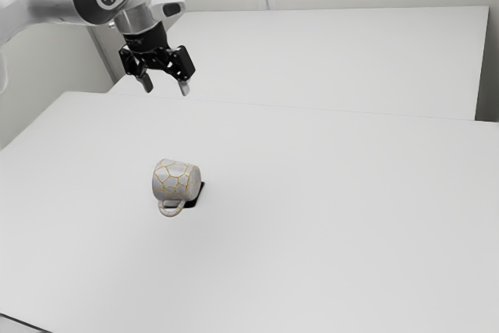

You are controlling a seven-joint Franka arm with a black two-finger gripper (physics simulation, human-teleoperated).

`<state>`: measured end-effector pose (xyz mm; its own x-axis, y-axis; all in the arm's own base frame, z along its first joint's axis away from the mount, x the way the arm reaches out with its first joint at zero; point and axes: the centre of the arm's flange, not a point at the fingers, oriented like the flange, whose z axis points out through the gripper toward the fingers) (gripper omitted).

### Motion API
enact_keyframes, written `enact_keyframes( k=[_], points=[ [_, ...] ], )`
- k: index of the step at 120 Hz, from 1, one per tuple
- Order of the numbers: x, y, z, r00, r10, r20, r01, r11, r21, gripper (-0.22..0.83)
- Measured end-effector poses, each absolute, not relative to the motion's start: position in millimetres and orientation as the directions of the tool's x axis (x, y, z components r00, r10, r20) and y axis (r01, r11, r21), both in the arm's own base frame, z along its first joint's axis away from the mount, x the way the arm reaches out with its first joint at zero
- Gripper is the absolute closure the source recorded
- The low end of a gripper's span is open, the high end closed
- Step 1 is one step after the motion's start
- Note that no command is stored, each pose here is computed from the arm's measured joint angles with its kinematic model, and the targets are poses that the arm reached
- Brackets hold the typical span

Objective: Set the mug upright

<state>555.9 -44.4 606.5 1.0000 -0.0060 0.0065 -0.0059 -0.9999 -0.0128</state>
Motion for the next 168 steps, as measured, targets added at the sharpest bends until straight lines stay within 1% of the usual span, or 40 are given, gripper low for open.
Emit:
enact_keyframes(
  k=[17, 44, 73, 86, 111, 142, 168],
  points=[
    [557, -45, 607, 1.0, -0.002, 0.007, -0.002, -1.0, -0.013, 0.0],
    [567, -40, 605, 1.0, 0.011, -0.01, 0.011, -1.0, -0.011, 0.0],
    [574, 30, 592, 0.992, 0.118, -0.041, 0.118, -0.993, 0.003, 0.0],
    [578, 57, 578, 0.986, 0.148, -0.071, 0.15, -0.988, 0.03, 0.0],
    [584, 93, 540, 0.977, 0.163, -0.138, 0.18, -0.976, 0.123, 0.0],
    [575, 117, 490, 0.967, 0.148, -0.206, 0.191, -0.959, 0.207, 0.0],
    [573, 130, 451, 0.964, 0.131, -0.23, 0.19, -0.947, 0.26, 0.0]
  ],
)
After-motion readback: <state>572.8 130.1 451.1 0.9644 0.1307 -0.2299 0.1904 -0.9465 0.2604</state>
